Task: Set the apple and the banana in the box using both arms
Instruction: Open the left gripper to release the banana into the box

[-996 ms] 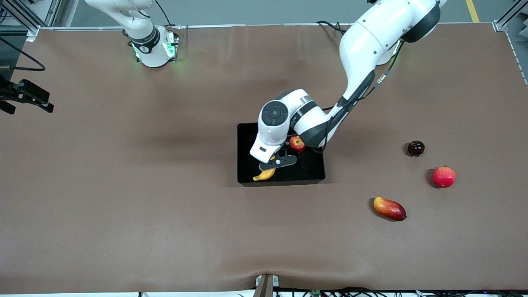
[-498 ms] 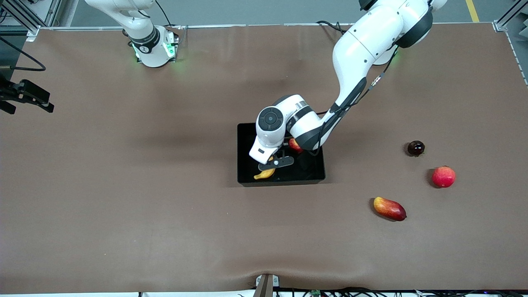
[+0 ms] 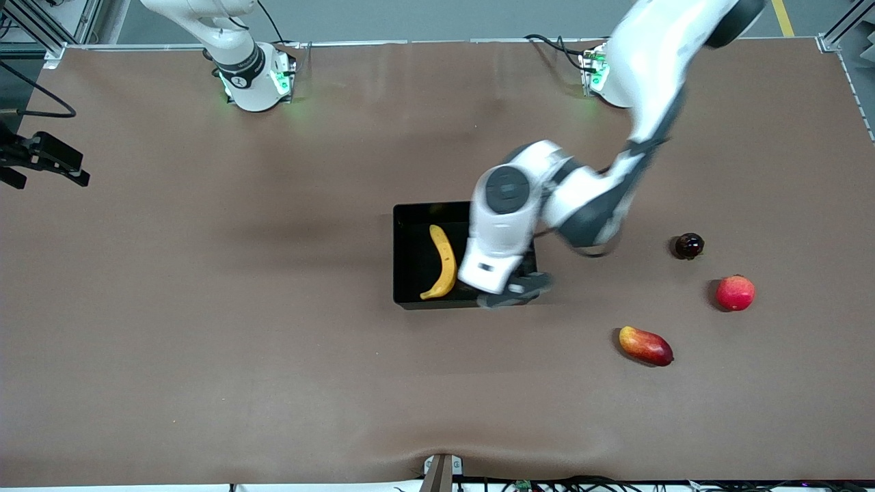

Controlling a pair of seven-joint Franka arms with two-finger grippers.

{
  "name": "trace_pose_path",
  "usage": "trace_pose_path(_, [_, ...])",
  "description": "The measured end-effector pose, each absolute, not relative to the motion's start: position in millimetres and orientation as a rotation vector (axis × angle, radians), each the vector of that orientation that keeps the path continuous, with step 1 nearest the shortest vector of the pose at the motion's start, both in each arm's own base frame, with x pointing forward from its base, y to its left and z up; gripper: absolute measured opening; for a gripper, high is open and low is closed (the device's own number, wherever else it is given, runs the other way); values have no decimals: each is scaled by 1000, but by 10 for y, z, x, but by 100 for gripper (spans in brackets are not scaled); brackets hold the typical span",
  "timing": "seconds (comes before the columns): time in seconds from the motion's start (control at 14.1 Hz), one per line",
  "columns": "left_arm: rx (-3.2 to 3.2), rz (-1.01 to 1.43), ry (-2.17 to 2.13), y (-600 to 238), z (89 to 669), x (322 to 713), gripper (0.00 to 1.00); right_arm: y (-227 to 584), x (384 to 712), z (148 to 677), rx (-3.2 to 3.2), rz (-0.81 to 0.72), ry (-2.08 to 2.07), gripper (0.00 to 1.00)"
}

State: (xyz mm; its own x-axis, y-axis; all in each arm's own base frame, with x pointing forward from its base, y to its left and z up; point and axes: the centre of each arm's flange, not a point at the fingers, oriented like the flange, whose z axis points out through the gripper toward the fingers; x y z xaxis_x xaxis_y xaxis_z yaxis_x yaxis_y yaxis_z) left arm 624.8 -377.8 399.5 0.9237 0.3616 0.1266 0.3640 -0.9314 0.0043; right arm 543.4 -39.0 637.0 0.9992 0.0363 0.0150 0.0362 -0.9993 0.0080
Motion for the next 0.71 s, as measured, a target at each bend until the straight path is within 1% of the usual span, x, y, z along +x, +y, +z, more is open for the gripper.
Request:
trace_pose_path(0.14, [-3013, -249, -650, -3155, 4614, 6390, 100, -389, 5433, 6370, 3133, 23, 57, 100])
trace_pose_path(0.28, [-2974, -267, -685, -2643, 5075, 6414, 100, -388, 5433, 6371, 3133, 23, 57, 100])
trace_pose_path(0.71, [-2994, -195, -589, -1464, 5981, 6239, 100, -390, 5432, 6371, 3133, 22, 57, 100])
